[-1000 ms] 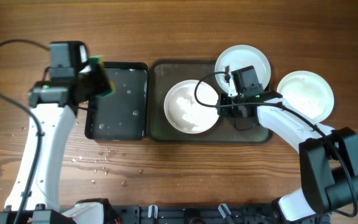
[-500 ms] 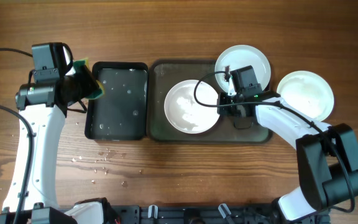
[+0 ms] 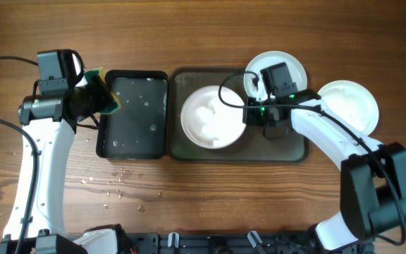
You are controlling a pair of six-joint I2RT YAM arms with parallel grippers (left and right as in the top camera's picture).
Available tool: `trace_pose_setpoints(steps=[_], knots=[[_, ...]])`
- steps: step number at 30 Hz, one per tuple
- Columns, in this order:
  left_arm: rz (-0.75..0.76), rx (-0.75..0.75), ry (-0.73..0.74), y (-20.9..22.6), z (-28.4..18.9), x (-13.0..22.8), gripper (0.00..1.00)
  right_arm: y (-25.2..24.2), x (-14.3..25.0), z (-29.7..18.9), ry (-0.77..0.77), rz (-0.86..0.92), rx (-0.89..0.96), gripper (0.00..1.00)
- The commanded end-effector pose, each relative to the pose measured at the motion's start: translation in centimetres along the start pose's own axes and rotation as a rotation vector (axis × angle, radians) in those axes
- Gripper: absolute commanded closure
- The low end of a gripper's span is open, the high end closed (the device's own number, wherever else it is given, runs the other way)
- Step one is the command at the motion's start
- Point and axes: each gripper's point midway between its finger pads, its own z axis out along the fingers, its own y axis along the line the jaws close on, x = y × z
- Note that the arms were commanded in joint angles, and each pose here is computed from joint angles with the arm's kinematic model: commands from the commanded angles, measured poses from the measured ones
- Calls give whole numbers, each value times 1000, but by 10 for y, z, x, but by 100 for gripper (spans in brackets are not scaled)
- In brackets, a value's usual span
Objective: Clean dirty plates on tray and stack at the side
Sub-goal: 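Withdraw the left gripper with the sponge to the far left, then lift the cleaned plate by its rim with the right gripper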
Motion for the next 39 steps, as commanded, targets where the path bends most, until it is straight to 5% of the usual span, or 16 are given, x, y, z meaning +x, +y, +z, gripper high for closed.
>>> trace_pose_setpoints(steps=[1, 7, 19, 39], knots=[[-7, 17, 7, -2, -3, 3, 96, 42, -13, -22, -18, 37, -168, 96], [-7, 17, 8, -2, -3, 3, 96, 62, -33, -20, -125, 77, -175, 96], [-11, 3, 38, 2, -2, 11, 96, 164, -56, -27, -676, -102, -40, 96], [-13, -9, 75, 7, 5, 24, 96, 203, -89, -15, -969, -630, 98, 96]])
